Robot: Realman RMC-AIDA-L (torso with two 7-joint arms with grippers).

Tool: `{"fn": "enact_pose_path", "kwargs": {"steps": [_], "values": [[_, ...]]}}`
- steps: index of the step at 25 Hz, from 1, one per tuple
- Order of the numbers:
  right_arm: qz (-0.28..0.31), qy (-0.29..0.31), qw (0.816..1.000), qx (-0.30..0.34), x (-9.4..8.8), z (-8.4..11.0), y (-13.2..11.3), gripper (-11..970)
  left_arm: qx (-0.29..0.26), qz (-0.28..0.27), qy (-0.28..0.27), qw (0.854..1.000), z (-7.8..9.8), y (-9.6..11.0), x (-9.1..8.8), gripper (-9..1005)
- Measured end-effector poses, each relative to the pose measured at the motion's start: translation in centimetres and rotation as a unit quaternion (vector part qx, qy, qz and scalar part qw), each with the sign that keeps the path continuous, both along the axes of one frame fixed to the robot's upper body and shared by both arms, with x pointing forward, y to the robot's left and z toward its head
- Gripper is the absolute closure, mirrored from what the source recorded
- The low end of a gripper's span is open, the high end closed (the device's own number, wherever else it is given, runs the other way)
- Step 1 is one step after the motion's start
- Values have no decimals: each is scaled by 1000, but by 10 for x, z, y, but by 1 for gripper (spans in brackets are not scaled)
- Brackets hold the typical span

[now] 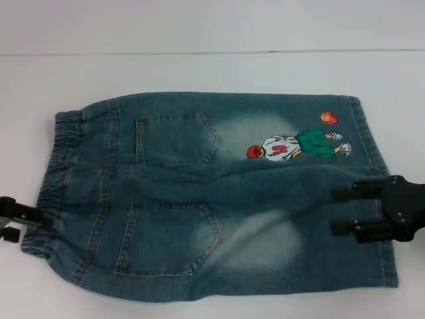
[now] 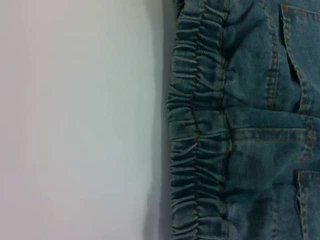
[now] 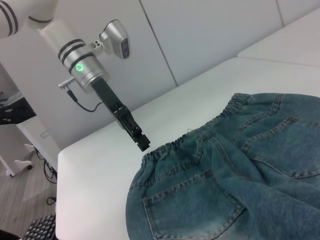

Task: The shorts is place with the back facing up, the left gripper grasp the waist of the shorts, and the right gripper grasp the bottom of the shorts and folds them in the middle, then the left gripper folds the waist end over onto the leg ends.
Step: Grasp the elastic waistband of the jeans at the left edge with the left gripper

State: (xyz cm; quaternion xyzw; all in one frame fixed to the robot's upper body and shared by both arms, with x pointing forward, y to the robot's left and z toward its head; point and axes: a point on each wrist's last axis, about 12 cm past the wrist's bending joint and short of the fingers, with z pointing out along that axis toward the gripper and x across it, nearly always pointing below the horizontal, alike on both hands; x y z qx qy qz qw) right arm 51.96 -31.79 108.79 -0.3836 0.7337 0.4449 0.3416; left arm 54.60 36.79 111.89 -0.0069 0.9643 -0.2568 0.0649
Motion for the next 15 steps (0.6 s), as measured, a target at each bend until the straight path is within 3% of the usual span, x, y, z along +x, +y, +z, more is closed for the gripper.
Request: {"fn": "enact_pose_path", "kwargs": {"steps": [15], "values": [[3, 1, 1000, -4, 0, -1, 2, 161, 15, -8, 13, 1000, -8, -3, 0, 200]]}}
